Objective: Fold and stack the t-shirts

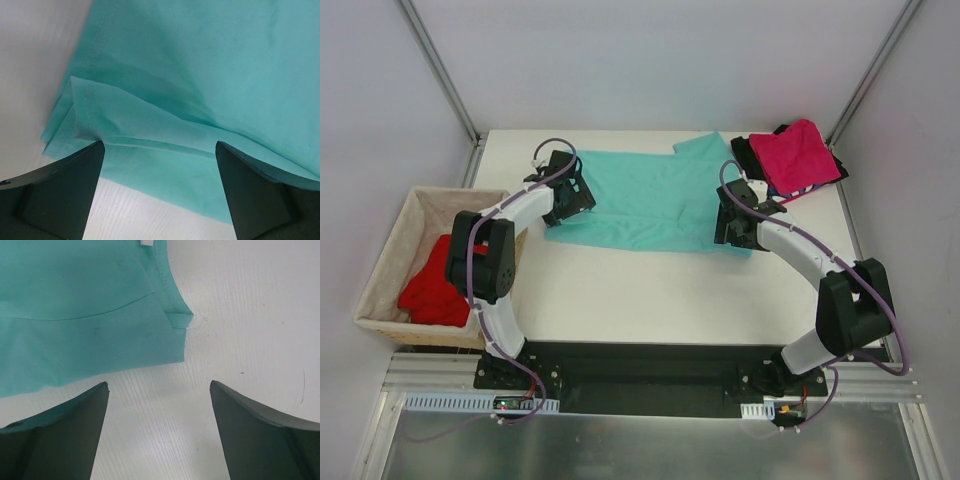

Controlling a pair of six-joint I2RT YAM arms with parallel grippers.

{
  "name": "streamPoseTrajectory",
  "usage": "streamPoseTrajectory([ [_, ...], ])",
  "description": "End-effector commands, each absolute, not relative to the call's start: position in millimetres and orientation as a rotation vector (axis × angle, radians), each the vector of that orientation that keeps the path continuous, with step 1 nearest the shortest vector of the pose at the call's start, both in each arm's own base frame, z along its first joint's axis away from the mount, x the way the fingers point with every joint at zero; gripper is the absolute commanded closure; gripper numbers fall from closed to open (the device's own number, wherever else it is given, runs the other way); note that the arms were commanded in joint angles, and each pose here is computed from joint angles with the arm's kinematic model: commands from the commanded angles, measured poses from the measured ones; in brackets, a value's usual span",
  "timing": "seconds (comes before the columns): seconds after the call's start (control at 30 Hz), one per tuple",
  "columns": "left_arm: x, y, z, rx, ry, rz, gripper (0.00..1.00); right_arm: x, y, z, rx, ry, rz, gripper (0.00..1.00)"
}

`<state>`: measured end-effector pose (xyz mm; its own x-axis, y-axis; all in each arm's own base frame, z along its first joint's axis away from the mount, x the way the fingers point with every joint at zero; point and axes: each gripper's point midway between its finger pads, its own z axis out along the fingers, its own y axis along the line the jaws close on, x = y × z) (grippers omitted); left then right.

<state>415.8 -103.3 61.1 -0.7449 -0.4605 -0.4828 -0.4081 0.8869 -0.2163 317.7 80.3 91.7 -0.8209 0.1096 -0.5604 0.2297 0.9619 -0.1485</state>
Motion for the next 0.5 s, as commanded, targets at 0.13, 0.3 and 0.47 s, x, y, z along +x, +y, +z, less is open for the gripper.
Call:
streamPoseTrajectory([
  [0.13,428,-109,57,-0.615,2.511,-0.121,0.06,321,81,112,0.246,2.487,-0.235,0.13],
  [0.3,434,-106,53,-0.613,2.503,-0.094,0.07,318,82,113,0.250,2.485,-0.217,0.14],
  [0.47,451,-108,56,-0.603,2.477,-0.089,0.07,315,81,112,0.248,2.484,-0.210,0.14],
])
